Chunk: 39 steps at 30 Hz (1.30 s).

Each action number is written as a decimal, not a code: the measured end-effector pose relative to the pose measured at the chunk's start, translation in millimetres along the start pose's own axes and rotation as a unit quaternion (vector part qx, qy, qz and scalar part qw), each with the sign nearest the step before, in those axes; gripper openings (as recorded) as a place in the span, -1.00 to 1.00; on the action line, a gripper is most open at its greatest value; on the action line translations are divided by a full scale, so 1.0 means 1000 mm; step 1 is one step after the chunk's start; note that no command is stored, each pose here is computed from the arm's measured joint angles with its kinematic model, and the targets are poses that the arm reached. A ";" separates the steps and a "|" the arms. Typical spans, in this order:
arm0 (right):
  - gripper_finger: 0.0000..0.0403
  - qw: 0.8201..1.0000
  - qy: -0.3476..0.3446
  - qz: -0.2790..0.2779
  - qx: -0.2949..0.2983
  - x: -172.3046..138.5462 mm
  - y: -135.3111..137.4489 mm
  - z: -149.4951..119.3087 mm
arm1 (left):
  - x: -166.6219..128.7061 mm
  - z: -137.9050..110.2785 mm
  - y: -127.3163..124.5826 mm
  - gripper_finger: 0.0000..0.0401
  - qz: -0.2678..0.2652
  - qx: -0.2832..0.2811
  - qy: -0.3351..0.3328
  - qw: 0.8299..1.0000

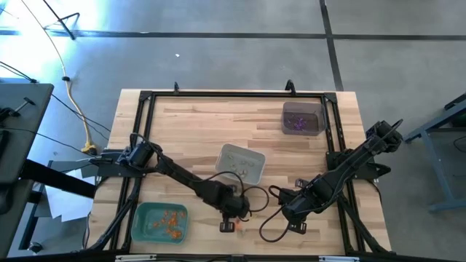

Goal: Sort Halloween decoration
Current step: Put the orange spider toy into the green bin

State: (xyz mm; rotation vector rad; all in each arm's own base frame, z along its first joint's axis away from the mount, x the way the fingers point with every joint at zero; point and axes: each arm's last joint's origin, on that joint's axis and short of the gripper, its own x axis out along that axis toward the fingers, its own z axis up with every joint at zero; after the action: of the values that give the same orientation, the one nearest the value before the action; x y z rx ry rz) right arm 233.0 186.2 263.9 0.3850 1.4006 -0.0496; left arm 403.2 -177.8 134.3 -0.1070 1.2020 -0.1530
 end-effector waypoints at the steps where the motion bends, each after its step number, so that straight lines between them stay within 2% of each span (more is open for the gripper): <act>1: -0.50 1.000 -0.001 0.000 0.000 0.000 0.000 0.000 | -0.002 0.000 0.000 -1.00 0.005 0.001 0.008 1.000; 8: -0.50 1.000 -0.002 -0.002 0.000 0.000 0.000 0.000 | -0.017 0.001 0.002 -1.00 0.028 -0.001 0.055 0.998; 11: -0.50 1.000 -0.003 -0.003 0.000 0.000 0.000 0.000 | -0.034 0.005 0.002 -1.00 0.035 0.005 0.067 0.997; 15: -0.50 1.000 -0.002 -0.005 0.001 0.000 -0.001 0.001 | -0.068 0.015 -0.001 -1.00 0.048 0.012 0.042 0.998; 20: -0.50 1.000 -0.002 -0.006 0.001 0.000 -0.001 0.000 | -0.119 0.024 -0.004 -1.00 0.056 0.011 -0.031 0.998; 22: -0.50 1.000 -0.002 -0.006 0.001 0.000 -0.001 0.000 | -0.130 0.025 -0.004 -1.00 0.055 0.011 -0.047 0.997; 33: -0.50 1.000 -0.019 -0.017 0.001 0.000 -0.002 0.001 | -0.115 0.022 -0.014 -1.00 0.042 0.020 -0.031 0.998; 39: -0.50 1.000 -0.020 -0.016 0.001 0.000 -0.002 0.001 | -0.091 0.012 -0.014 -0.90 0.049 0.000 -0.011 0.999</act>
State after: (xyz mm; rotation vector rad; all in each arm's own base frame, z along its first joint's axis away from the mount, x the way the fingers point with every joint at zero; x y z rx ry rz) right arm 233.9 184.4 263.9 0.3611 1.3681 -0.0840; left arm 381.3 -176.2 224.0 -0.0495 1.1833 -0.0645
